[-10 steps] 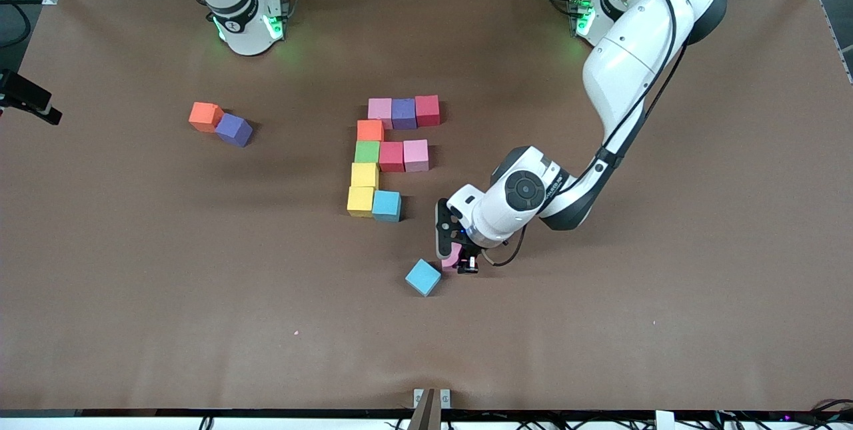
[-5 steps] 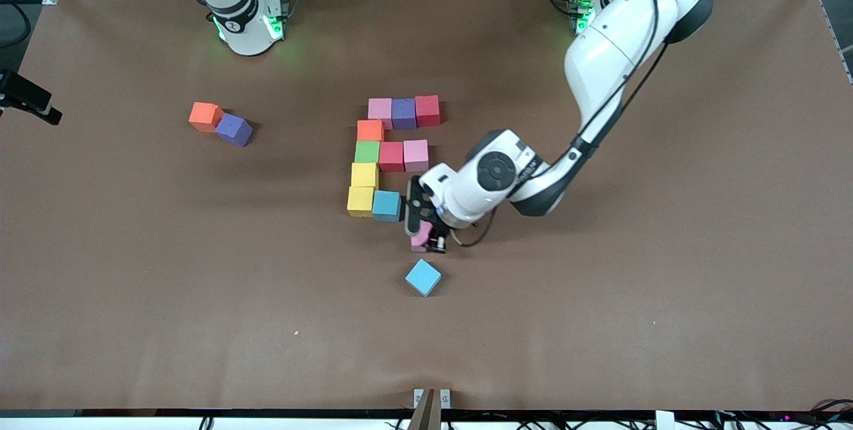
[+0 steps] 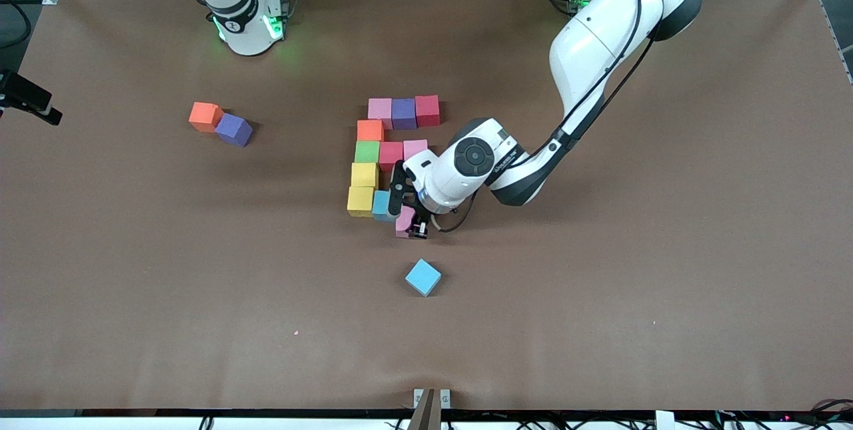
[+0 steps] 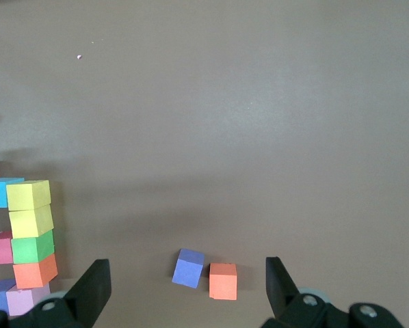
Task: Arrange 11 blocks into digit 3
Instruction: 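Carry the light pink cube with the left gripper below the blue cube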
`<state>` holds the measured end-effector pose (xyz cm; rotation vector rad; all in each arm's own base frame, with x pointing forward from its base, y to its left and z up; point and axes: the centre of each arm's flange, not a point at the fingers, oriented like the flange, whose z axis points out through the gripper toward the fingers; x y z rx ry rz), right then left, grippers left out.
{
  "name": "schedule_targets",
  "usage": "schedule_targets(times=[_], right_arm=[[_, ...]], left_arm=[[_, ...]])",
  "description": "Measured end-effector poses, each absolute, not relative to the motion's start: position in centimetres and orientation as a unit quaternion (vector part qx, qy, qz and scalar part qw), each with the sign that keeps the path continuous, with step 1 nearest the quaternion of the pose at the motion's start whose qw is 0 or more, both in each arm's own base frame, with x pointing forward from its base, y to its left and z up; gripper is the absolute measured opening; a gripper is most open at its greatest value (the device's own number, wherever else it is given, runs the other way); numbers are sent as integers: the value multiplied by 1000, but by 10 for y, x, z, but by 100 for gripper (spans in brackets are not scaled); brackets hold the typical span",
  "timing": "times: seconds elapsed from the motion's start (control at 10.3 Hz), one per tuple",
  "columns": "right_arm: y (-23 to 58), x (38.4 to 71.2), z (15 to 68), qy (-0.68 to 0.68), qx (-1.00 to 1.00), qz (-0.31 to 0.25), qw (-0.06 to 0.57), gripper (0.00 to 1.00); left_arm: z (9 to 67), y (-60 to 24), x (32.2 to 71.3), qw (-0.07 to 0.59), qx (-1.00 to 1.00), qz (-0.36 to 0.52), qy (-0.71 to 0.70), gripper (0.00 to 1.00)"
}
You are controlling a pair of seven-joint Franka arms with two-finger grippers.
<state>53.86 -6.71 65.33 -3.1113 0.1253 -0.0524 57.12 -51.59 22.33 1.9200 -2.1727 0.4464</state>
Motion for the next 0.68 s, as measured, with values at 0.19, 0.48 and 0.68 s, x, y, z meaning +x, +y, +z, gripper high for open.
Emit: schedule_targets(times=[0.19,0.48,0.68], right_arm=[[-67,539,653,40,-999,-17,14,100],[-67,539,653,40,-999,-17,14,100],[-67,539,653,40,-999,-17,14,100]], left_arm=[[218,-516,568,105,650,146,-738,55],[210,-515,562,107,650,137,-740,55],[210,-516,559,109,657,135,-734,55]])
